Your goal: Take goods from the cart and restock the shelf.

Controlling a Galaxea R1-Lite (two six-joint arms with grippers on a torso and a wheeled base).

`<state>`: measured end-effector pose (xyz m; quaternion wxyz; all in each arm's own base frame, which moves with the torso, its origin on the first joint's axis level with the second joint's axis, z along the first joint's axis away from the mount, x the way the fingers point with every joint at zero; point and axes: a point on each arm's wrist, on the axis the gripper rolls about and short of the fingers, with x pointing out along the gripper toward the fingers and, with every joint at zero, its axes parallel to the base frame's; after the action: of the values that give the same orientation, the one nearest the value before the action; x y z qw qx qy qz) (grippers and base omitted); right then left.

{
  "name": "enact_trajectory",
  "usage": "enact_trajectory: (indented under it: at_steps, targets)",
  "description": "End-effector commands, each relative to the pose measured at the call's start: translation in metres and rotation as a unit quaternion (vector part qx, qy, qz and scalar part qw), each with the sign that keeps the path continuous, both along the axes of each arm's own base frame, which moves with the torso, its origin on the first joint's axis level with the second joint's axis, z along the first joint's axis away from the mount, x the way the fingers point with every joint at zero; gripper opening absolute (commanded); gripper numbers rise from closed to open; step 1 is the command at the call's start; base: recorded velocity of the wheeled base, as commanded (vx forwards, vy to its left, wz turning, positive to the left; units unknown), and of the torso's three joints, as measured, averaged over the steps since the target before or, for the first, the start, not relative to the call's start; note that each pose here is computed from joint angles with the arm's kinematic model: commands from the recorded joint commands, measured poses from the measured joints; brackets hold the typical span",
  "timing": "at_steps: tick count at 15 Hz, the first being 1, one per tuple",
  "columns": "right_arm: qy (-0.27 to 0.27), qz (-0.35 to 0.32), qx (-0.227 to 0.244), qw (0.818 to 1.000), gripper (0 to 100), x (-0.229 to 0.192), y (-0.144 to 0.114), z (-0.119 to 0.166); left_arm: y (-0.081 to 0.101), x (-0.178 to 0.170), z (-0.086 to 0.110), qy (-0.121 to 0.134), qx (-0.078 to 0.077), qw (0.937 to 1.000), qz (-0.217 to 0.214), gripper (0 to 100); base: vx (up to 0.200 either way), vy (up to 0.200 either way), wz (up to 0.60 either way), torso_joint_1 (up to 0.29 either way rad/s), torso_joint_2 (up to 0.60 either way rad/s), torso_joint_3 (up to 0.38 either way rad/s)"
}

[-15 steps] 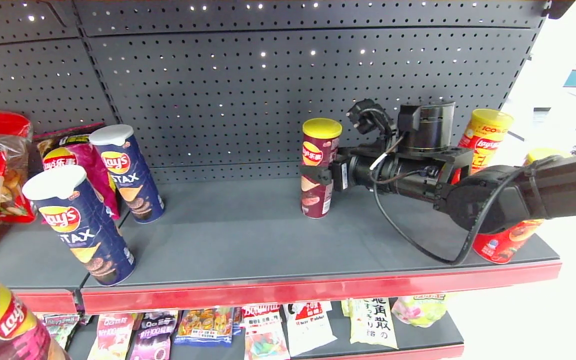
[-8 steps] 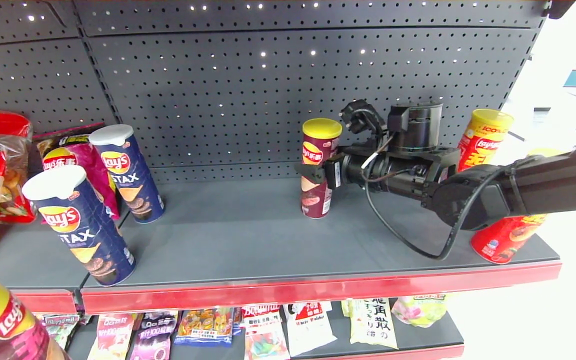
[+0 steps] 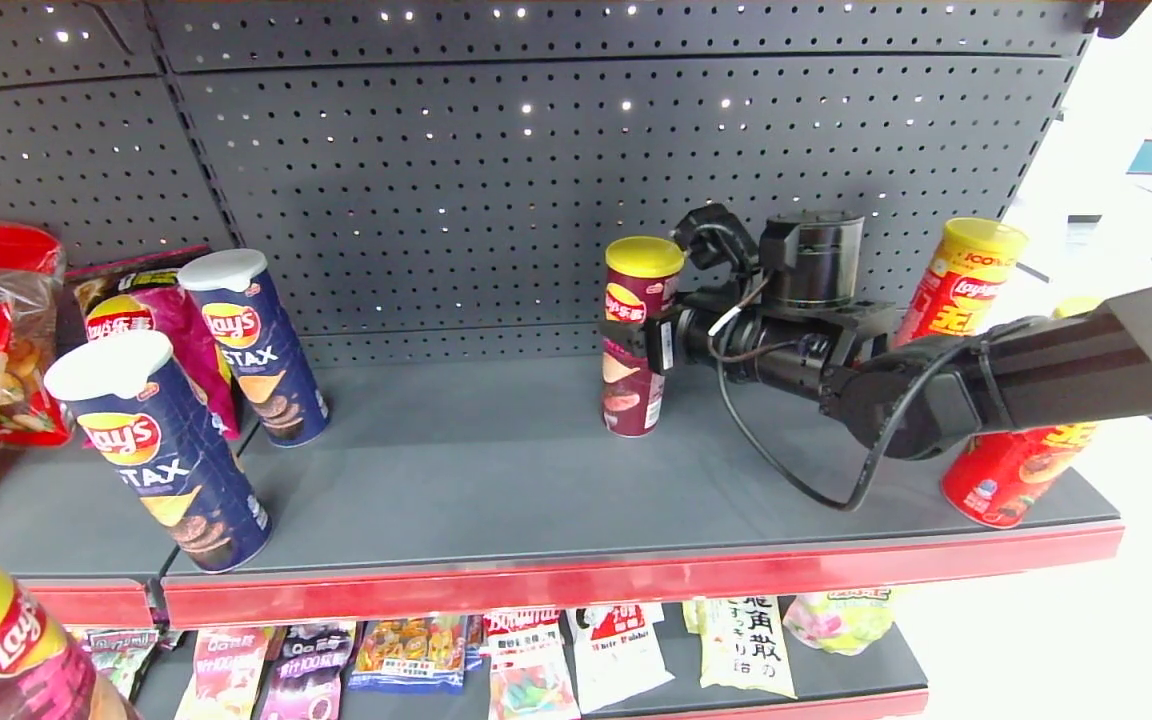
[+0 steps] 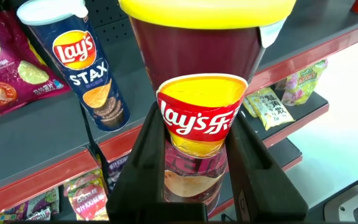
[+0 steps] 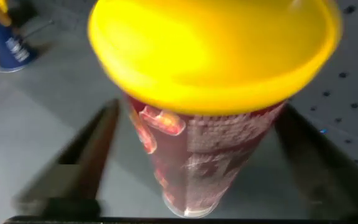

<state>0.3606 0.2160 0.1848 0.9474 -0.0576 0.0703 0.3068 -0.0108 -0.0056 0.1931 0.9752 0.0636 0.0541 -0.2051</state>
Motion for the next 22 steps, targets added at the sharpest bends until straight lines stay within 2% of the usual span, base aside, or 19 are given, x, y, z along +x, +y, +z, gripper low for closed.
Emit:
enact_trajectory:
  at_steps: [1, 4, 12, 17, 19, 22]
  targets:
    - [-0.026, -0.009, 0.014, 1.000, 0, 0.009, 0.002, -0.008, 0.000, 0.000, 0.000, 0.001, 0.000, 1.0000, -0.001, 0, 0.000, 0.000, 0.00, 0.000, 0.00, 0.000]
    - [-0.018, 0.003, 0.011, 1.000, 0, 0.004, 0.001, -0.011, 0.000, 0.000, 0.000, 0.001, 0.000, 1.0000, -0.001, 0, 0.000, 0.000, 0.00, 0.000, 0.00, 0.000]
    - [-0.030, 0.081, 0.026, 0.996, 0, -0.044, -0.022, 0.029, 0.000, 0.000, -0.003, 0.004, 0.000, 1.0000, -0.004, 0, 0.000, 0.000, 0.00, 0.000, 0.00, 0.000]
    - [-0.012, 0.150, 0.017, 0.988, 0, -0.072, -0.034, 0.023, 0.000, 0.000, -0.002, 0.004, 0.000, 1.0000, -0.006, 0, 0.000, 0.000, 0.00, 0.000, 0.00, 0.000]
    - [-0.018, 0.189, -0.004, 0.982, 0, -0.076, -0.034, 0.015, 0.000, 0.000, -0.002, 0.004, 0.000, 1.0000, -0.006, 0, 0.000, 0.000, 0.00, 0.000, 0.00, 0.000]
    - [-0.010, 0.232, -0.010, 0.973, 0, -0.082, -0.025, 0.007, 0.000, 0.000, -0.002, 0.002, 0.000, 1.0000, -0.005, 0, 0.000, 0.000, 0.00, 0.000, 0.00, 0.000]
